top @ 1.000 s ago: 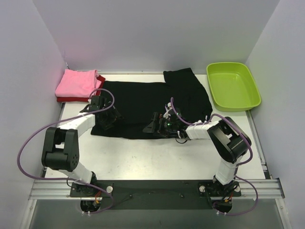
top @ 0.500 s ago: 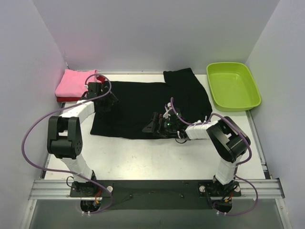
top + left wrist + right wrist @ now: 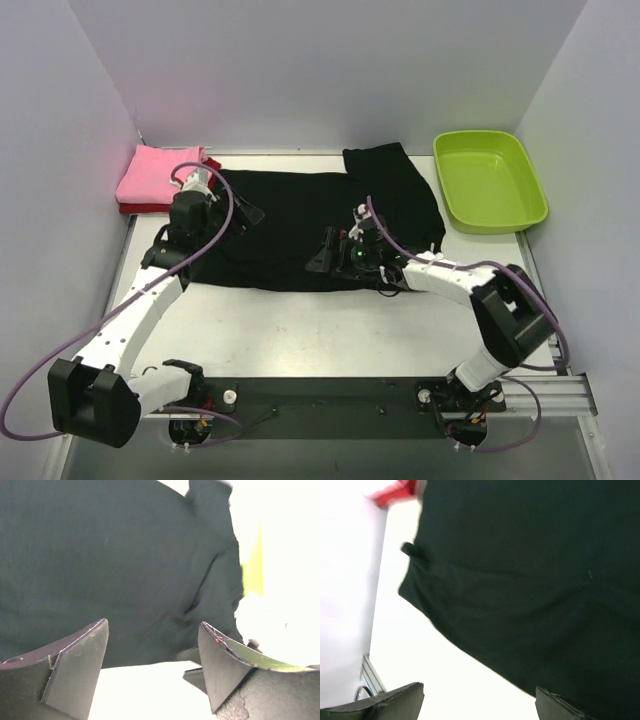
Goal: Fold and stack the t-shirts
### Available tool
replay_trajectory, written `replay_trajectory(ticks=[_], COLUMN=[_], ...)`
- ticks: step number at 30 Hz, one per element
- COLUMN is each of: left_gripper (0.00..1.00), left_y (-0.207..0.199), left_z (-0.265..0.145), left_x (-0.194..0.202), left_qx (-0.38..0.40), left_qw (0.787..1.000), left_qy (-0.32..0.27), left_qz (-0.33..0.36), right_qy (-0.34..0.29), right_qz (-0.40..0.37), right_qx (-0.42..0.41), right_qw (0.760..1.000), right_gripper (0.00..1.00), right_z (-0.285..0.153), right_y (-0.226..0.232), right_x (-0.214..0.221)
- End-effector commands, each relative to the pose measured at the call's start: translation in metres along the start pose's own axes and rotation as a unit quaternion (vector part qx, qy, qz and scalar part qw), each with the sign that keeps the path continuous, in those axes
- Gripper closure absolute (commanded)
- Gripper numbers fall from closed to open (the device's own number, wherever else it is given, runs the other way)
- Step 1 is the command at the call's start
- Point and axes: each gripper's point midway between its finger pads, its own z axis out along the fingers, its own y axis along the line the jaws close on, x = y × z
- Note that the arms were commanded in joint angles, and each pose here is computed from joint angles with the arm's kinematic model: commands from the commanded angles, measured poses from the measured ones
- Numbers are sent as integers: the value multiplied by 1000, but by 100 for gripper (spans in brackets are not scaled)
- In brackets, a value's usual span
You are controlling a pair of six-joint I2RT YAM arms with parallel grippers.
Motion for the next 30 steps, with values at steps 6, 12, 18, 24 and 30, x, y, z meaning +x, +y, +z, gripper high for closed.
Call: replay_trajectory(ticks=[6, 12, 18, 24, 30], left_gripper=[18, 18, 18, 18, 18], left_y=[41, 39, 36, 40, 45], left_z=[4, 10, 12, 14, 18], left_x=[78, 107, 118, 117, 119], left_qx=[-21, -4, 5, -2, -10], left_qw=[997, 994, 992, 992, 992], left_qy=[78, 110, 125, 122, 126], left_qz=[1, 3, 9, 17, 20], right_qy=[-124, -128, -101, -79, -74], right_qz=[-29, 26, 53, 75, 81], right_qx=[136, 287, 337, 321, 328], right_qw=[982, 949, 934, 941, 938], right_gripper=[5, 11, 22, 32, 47], right_z=[-95, -127, -117, -91, -79], right_y=[-25, -108, -148, -156, -165], right_x=[-85, -106, -108, -105, -110])
